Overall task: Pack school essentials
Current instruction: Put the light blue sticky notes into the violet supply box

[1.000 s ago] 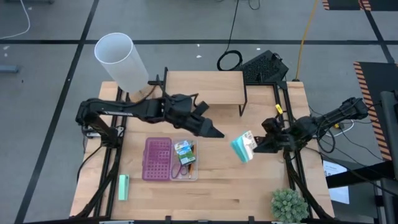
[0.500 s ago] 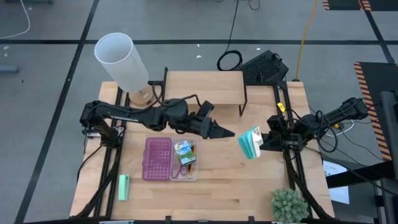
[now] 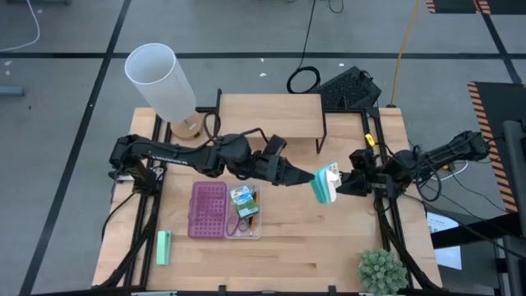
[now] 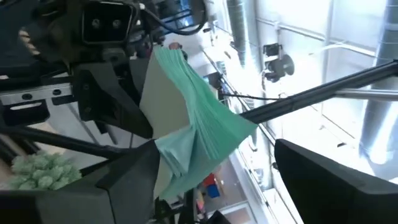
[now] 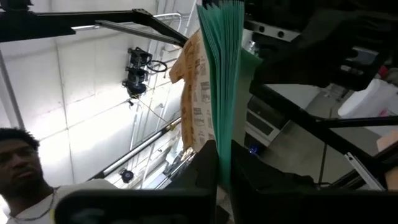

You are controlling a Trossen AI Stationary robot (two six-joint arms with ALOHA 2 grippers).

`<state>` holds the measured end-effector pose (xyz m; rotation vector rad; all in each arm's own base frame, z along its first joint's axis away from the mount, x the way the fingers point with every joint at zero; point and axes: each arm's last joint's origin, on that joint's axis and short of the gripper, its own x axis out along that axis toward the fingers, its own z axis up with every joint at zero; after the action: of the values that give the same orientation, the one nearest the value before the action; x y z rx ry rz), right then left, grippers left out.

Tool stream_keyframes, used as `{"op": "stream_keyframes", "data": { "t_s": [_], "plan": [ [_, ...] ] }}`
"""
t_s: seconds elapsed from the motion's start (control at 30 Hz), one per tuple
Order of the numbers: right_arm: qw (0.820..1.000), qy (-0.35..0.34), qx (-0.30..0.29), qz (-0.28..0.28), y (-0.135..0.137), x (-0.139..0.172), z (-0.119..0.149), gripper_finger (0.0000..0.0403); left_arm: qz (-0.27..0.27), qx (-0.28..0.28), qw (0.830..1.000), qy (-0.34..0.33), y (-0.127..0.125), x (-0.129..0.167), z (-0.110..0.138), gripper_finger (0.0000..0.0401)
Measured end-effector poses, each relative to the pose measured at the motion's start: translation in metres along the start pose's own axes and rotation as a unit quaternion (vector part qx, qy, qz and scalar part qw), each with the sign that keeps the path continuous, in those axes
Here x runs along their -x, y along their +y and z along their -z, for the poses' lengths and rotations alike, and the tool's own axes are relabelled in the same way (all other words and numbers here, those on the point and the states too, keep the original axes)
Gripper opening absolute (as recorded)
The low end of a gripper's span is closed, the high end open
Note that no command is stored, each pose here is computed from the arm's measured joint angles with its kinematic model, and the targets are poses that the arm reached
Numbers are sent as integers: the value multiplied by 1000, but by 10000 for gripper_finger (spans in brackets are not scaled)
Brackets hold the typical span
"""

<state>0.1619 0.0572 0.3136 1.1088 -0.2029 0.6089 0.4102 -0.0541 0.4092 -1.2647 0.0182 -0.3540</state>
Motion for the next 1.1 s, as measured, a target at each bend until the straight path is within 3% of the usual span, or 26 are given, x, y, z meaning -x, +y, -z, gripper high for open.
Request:
{"op": "stream_keyframes", "data": {
  "t_s": [0.4, 0.7, 1.1],
  "plan": [
    [999, 18, -21, 41, -12, -3, 6, 8, 5, 20, 1000, 13, 1, -1, 0, 317],
    [998, 17, -18, 56, -15, -4, 7, 8, 32, 36, 998, 51, -4, 0, 1, 279],
    [995, 28, -41, 85, -20, -3, 9, 8, -18, 66, 994, 84, 6, 1, 6, 290]
  ]
}}
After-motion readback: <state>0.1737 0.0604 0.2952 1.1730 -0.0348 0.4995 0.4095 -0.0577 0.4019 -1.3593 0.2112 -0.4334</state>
